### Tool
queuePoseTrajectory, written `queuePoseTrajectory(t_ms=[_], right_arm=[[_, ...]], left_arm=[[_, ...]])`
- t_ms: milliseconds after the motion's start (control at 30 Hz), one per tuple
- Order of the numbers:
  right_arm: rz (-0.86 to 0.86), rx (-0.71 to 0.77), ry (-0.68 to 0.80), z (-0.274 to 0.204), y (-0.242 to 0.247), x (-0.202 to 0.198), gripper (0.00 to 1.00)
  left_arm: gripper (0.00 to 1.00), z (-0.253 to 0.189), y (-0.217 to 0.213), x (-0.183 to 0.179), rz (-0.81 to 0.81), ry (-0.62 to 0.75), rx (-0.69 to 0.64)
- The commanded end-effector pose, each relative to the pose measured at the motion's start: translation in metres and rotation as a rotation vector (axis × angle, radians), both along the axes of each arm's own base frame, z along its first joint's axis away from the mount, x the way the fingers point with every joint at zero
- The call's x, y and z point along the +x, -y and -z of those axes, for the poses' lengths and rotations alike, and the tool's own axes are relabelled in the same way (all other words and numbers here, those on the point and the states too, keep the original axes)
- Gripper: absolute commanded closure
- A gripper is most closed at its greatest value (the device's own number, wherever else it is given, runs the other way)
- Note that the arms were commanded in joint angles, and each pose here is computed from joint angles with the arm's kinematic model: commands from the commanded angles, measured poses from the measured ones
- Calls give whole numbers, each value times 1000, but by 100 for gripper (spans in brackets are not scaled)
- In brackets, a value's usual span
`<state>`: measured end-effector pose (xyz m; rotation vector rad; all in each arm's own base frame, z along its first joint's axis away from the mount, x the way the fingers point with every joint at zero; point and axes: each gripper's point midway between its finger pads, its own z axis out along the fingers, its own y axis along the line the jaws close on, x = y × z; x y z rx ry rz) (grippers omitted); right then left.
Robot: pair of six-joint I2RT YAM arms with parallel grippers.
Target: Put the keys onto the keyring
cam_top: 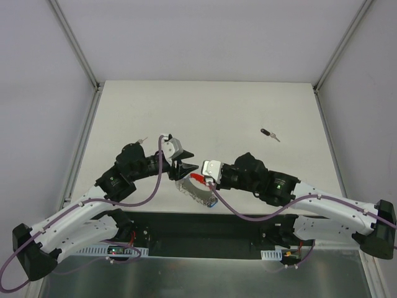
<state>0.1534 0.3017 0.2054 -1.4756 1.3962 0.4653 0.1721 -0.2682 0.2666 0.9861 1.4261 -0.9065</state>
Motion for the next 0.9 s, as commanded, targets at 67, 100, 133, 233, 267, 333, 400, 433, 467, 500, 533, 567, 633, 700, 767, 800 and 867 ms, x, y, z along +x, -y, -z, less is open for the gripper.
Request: queuePoseTrajectory(t_ms=[67,100,133,233,267,333,400,433,467,500,533,567,633,700,767,800,867], right_arm=[[-3,0,16,-16,-5,2,99],[7,-29,-2,-9,-4,3,99],[24,-27,-28,-10,-6,3,99],[63,-41,-148,8,-13,7,83],[75,-60,-196,20,-16,11,78],[119,-58,-287,32,-15,22,68],[163,-68,-383,49,-17,30,60],[177,-73,-406,53,-18,33,59],[193,-76,-438,56,-22,35,58],[192,-119,-479,70,-25,32,57],[203,-136,-506,77,-27,32,57],[218,-145,-536,83,-29,32,57],[241,-192,-572,101,-32,34,55],[272,-229,-573,112,-31,37,52],[289,-268,-576,125,-31,38,49],[301,-293,-566,129,-28,38,42],[312,-337,-567,139,-27,38,36]], left_arm=[[54,20,-7,22,-105,-54,100],[53,23,-10,27,-143,-62,104],[52,28,-14,31,-188,-88,101],[47,39,-41,53,-395,-115,103],[46,39,-50,56,-453,-136,87],[40,54,-68,65,-566,-199,96],[34,72,-77,65,-624,-290,107],[32,81,-82,66,-644,-318,117],[30,90,-83,65,-655,-349,126],[29,96,-85,65,-669,-370,131],[28,106,-87,63,-686,-408,134],[27,113,-88,64,-694,-430,146],[27,123,-89,62,-708,-465,155],[26,130,-92,63,-726,-488,164],[25,141,-94,62,-739,-525,169],[25,145,-94,61,-737,-547,169],[24,157,-89,56,-704,-603,191]])
